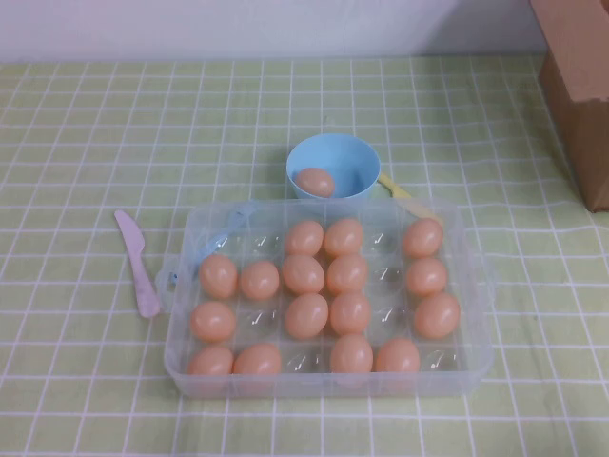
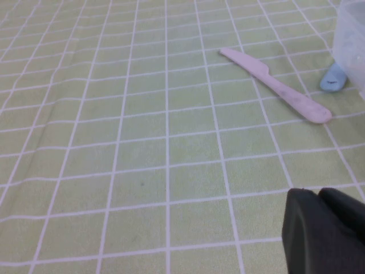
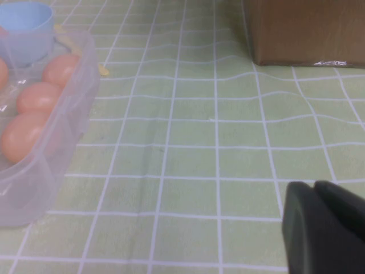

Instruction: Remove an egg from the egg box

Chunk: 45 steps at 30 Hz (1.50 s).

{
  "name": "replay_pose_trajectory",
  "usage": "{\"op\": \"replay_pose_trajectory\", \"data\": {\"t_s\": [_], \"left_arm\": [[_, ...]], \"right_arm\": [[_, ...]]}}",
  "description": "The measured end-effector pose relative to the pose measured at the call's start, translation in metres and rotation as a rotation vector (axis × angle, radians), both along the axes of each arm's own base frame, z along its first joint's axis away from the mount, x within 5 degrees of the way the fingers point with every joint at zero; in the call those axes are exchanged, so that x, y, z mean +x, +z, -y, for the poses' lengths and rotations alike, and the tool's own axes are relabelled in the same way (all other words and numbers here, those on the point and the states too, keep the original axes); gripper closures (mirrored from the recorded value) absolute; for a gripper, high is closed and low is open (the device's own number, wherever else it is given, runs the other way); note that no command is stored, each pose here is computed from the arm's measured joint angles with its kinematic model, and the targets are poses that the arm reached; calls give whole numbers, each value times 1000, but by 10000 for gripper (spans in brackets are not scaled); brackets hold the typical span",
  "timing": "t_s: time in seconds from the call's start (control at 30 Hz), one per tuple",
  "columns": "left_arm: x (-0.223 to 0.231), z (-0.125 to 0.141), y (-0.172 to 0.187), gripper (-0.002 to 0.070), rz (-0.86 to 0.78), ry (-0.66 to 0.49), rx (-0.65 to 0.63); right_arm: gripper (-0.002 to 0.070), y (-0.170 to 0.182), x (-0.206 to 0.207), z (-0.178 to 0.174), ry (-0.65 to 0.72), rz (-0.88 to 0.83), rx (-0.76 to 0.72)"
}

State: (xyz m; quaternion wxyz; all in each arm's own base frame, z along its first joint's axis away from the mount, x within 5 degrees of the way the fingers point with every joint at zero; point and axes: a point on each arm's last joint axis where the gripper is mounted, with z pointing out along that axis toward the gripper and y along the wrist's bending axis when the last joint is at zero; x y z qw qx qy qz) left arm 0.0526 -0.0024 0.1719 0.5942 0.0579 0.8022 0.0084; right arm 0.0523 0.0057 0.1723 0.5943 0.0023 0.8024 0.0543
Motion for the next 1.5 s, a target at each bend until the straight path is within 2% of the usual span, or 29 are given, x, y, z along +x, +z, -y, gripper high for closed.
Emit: {"op": "replay_pose_trajectory", "data": {"t_s": [0.87, 1.07, 1.17, 1.2, 1.3, 1.37, 1.5], "left_arm": [[0, 0, 0, 678, 0, 0, 0], [0, 0, 0, 678, 0, 0, 0], [0, 0, 0, 678, 0, 0, 0], [0, 0, 0, 678, 0, 0, 0], [0, 0, 0, 678, 0, 0, 0], [0, 0, 0, 678, 0, 0, 0], [0, 0, 0, 678, 0, 0, 0]], "right_arm": [[694, 0, 0, 0, 1, -1, 9], [694, 2, 0, -8, 18, -10, 248], [694, 8, 0, -14, 29, -1, 508], [694, 11, -1, -17, 34, -2, 655], [694, 17, -1, -20, 38, -1, 875], [694, 19, -1, -20, 34, 6, 961], [694, 21, 0, -19, 21, 24, 1003]]}}
